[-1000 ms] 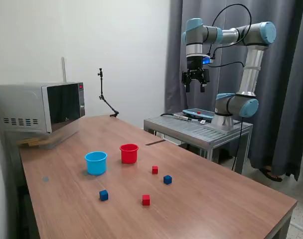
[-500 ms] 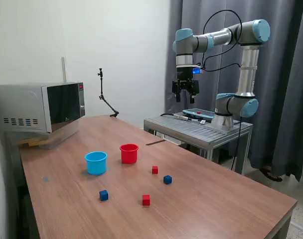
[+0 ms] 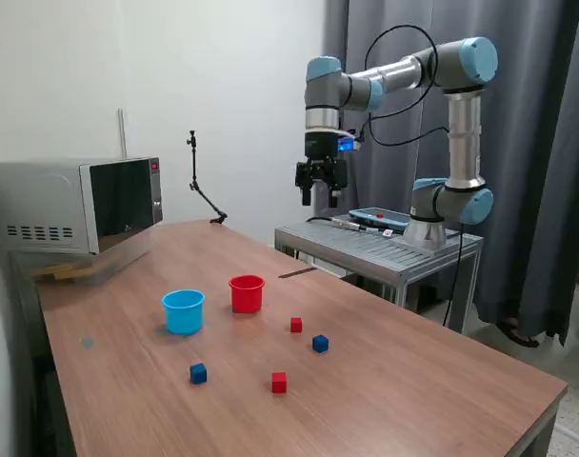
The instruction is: Place red objects in the red bin, and blue objects in the blue bin.
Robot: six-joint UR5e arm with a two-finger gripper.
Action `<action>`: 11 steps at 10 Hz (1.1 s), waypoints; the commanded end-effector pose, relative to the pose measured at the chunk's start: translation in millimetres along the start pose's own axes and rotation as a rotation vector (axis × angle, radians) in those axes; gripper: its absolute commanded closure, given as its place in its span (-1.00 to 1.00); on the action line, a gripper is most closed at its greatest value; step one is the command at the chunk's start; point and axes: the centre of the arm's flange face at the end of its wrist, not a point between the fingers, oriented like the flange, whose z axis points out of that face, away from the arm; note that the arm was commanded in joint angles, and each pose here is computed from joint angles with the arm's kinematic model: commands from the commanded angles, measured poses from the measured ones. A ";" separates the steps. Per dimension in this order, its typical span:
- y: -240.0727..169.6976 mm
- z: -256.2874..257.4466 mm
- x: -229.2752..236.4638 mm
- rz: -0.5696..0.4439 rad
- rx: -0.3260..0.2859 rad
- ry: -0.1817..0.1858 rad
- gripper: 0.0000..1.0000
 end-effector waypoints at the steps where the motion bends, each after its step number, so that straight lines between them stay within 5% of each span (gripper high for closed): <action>1: 30.9 32.0 12.6 0.000 -0.001 0.017 -1.00; 11: 57.2 155.1 11.9 0.030 0.093 0.047 -1.00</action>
